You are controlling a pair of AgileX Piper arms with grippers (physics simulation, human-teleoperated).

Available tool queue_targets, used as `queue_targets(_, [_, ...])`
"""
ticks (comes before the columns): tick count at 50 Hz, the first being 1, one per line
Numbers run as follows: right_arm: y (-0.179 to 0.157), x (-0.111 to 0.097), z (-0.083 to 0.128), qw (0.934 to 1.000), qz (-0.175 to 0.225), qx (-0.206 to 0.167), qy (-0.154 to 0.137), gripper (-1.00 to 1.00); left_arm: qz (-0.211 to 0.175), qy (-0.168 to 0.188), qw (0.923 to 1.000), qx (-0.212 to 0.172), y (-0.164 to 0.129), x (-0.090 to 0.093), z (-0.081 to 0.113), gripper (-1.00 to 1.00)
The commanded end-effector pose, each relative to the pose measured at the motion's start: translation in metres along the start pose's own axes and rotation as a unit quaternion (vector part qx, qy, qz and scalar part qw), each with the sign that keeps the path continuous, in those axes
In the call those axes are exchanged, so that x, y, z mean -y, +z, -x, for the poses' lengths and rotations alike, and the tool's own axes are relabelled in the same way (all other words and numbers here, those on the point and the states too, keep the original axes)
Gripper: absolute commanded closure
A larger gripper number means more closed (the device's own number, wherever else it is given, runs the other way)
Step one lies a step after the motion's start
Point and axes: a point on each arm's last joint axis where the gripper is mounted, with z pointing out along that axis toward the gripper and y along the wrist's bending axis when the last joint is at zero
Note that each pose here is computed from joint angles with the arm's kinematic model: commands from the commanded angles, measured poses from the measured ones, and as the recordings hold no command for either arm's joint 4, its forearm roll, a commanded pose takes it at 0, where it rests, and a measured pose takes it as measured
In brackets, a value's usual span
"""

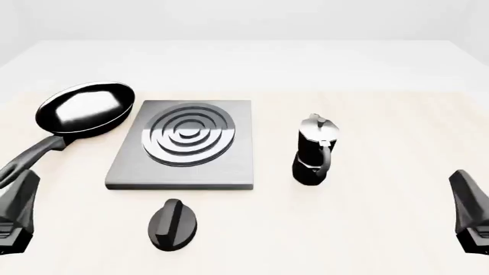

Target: Turn on the stove and put the frying pan on it.

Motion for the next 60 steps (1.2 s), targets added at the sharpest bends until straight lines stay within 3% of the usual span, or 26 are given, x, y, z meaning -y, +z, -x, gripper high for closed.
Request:
queue_targets(1, [0.0, 0.0, 0.0, 1.0, 0.001, -0.004, 0.0, -1.0, -0.001, 0.002, 1.0, -0.005, 0.001, 0.0, 0.0, -1.0])
queue_targets(4, [0.0, 0.0, -0.001, 1.0, 0.004, -0.006, 0.0, -1.0, 0.002, -0.013, 0.9999, -0.004, 0.0, 0.0, 0.002, -1.0])
queue_targets(12, [0.0, -0.001, -0.001, 0.9999, 0.009, -0.008, 0.001, -1.0, -0.002, -0.004, 1.0, 0.002, -0.001, 0.0, 0.011, -1.0])
queue_targets(15, [0.0, -0.001, -0.001, 0.9999, 0.01, -0.008, 0.004, -1.0, -0.014, -0.02, 0.9996, -0.011, -0.001, 0.002, 0.011, -1.0])
queue_targets(17, [0.0, -0.001, -0.001, 0.9999, 0.012, -0.008, 0.005, -1.0, -0.023, -0.007, 0.9994, -0.027, 0.0, 0.003, 0.012, -1.0])
queue_targets(21, [0.0, -0.002, -0.001, 0.9998, 0.016, -0.007, 0.007, -1.0, -0.058, -0.013, 0.9967, -0.056, 0.003, 0.007, 0.016, -1.0])
queue_targets(22, [0.0, -0.002, 0.0, 0.9998, 0.017, -0.006, 0.006, -1.0, -0.07, -0.004, 0.9953, -0.067, 0.005, 0.008, 0.017, -1.0])
queue_targets(23, [0.0, -0.002, 0.0, 0.9998, 0.019, -0.006, 0.004, -1.0, -0.09, 0.038, 0.9917, -0.084, 0.006, 0.01, 0.017, -1.0])
queue_targets(30, [0.0, -0.003, 0.001, 0.9996, 0.027, -0.003, 0.007, -1.0, -0.122, 0.021, 0.9822, -0.141, 0.014, 0.017, 0.019, -1.0])
queue_targets(31, [0.0, -0.004, 0.001, 0.9994, 0.032, -0.002, 0.01, -1.0, -0.165, 0.044, 0.9693, -0.178, 0.018, 0.024, 0.032, -1.0])
queue_targets(41, [0.0, -0.004, 0.001, 0.9993, 0.036, -0.003, 0.01, -1.0, -0.194, 0.049, 0.9544, -0.221, 0.023, 0.031, 0.03, -1.0])
queue_targets(54, [0.0, -0.005, 0.001, 0.9991, 0.041, -0.005, 0.008, -1.0, -0.257, 0.046, 0.9242, -0.279, 0.028, 0.048, 0.025, -1.0])
queue_targets(60, [0.0, -0.005, 0.0, 0.999, 0.044, -0.007, 0.007, -1.0, -0.271, 0.037, 0.9164, -0.292, 0.027, 0.053, 0.021, -1.0])
